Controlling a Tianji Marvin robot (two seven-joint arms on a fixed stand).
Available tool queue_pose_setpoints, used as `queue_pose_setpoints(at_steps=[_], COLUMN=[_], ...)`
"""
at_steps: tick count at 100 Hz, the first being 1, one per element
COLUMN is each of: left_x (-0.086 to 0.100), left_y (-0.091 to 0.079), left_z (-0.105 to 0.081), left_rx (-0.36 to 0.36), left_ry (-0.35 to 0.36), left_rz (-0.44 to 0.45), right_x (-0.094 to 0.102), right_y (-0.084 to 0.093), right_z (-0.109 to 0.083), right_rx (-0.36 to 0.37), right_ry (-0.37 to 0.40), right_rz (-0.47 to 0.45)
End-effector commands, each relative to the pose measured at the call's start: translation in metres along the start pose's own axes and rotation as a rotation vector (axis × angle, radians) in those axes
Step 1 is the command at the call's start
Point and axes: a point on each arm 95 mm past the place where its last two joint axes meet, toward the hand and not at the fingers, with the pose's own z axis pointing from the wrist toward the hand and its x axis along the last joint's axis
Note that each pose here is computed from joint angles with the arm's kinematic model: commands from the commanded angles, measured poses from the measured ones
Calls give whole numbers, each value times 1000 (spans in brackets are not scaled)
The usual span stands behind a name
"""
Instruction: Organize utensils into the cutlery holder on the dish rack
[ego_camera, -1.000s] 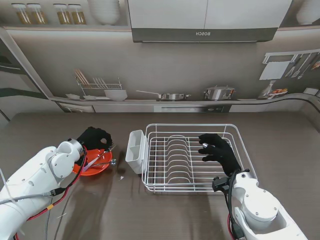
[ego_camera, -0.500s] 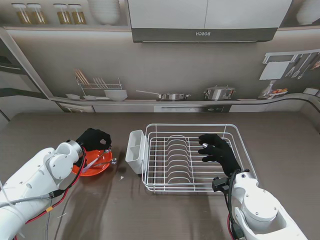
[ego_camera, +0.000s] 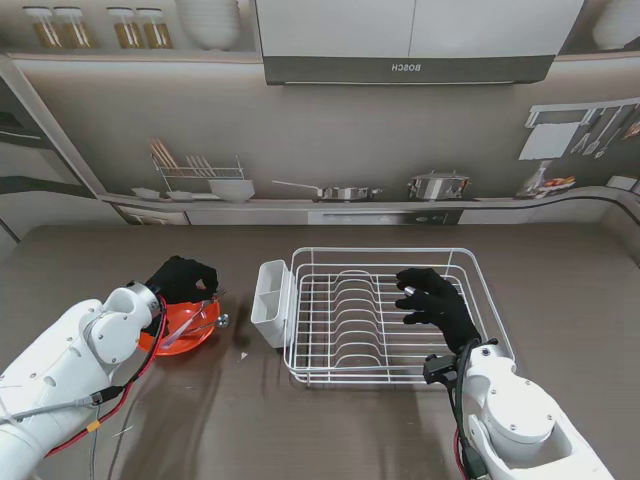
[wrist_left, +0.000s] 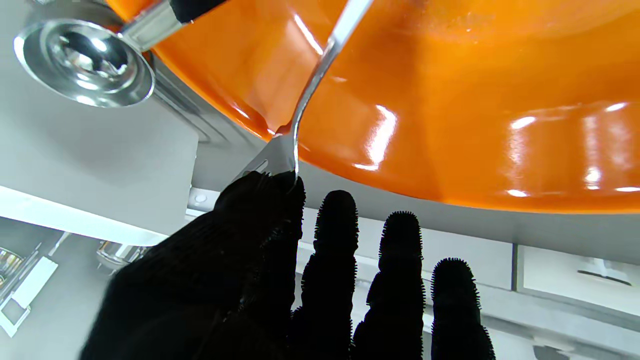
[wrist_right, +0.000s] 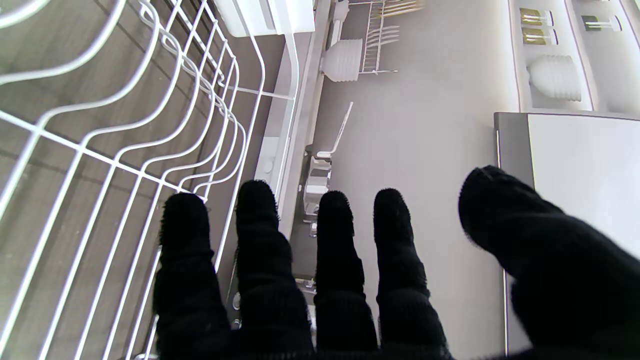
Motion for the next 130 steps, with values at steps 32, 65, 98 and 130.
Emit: queue_pose_setpoints(at_steps=[32,65,98,130], left_x=[1,6,15,23], left_y=[-4,-16,-32,-43], left_z=[-8,-14,-16,-10], left_rx=[-7,31,84,121], left_ry=[10,21,36,54], left_rz=[15,12,-12,-60], right_x=[-1,-2,-2,-2], right_y=[-6,-7,-7,-7], right_z=[-2,-1,-1,-1], right_rx=[23,24,26,23], right_ry=[-6,-6,-5,-6], right_rz=[11,11,11,11])
